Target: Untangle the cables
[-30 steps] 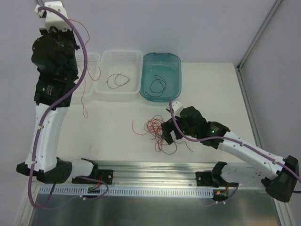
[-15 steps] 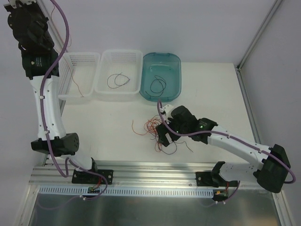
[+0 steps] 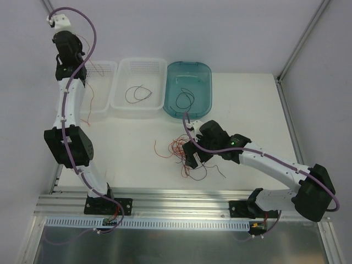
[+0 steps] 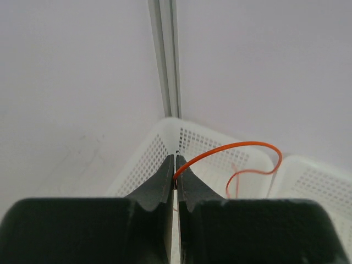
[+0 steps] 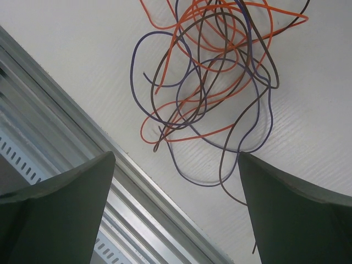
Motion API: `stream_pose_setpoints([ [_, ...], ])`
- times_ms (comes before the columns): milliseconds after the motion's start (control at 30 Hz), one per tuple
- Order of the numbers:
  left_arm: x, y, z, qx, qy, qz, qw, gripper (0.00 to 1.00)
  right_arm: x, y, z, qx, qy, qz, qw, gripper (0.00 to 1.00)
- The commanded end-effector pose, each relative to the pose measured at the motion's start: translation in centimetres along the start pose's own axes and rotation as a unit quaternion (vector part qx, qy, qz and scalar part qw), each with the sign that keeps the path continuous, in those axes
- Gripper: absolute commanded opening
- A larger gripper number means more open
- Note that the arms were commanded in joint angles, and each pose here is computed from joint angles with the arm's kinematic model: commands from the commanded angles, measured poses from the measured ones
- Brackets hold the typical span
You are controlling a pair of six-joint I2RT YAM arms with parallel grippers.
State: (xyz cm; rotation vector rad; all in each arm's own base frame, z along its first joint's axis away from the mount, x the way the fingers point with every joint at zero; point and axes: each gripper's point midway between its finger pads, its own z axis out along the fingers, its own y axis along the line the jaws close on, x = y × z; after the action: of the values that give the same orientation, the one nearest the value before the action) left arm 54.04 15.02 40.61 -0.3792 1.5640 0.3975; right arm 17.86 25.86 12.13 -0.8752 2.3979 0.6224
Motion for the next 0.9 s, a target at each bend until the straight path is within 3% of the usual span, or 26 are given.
stream_pose_setpoints([
  [0,3.1,0.5,0.7,-0.022,0.018,-0.003,1.0,0.0,0.0,0.3,0.2,-0.012,0.003,0.006,1.0,1.0],
  [167,12.8,1.8,2.5,-0.065,0.108,0.031,0.992,0.0,0.2,0.1,0.3,-0.009,0.006,0.012,1.0,1.0],
  [300,18.4,2.6,3.1,-0.083,0.173,0.035,0.981,0.0,0.5,-0.1,0.2,-0.005,0.007,0.013,1.0,1.0],
  [467,21.8,3.4,2.0,-0.095,0.228,0.023,0.969,0.01,0.7,-0.6,-0.2,0.009,0.005,0.013,1.0,1.0],
  [567,20.1,3.2,1.1,-0.084,0.222,0.006,0.971,0.35,0.7,-0.6,-0.3,0.008,0.003,0.011,1.0,1.0],
  [600,19.4,2.9,0.7,-0.072,0.222,0.001,0.972,0.56,0.8,-0.5,-0.4,0.007,0.001,0.012,1.0,1.0],
  [733,14.5,2.0,-1.8,-0.034,0.188,-0.049,0.98,0.86,0.8,-0.7,-0.7,0.009,-0.011,0.011,1.0,1.0],
  [767,12.3,2.1,-2.9,-0.028,0.169,-0.062,0.983,0.9,0.7,-0.7,-0.8,0.009,-0.014,0.01,1.0,1.0],
  [867,11.4,2.0,-5.6,-0.013,0.165,-0.088,0.982,0.98,0.7,-0.7,-1.0,0.009,-0.024,0.01,1.0,1.0],
])
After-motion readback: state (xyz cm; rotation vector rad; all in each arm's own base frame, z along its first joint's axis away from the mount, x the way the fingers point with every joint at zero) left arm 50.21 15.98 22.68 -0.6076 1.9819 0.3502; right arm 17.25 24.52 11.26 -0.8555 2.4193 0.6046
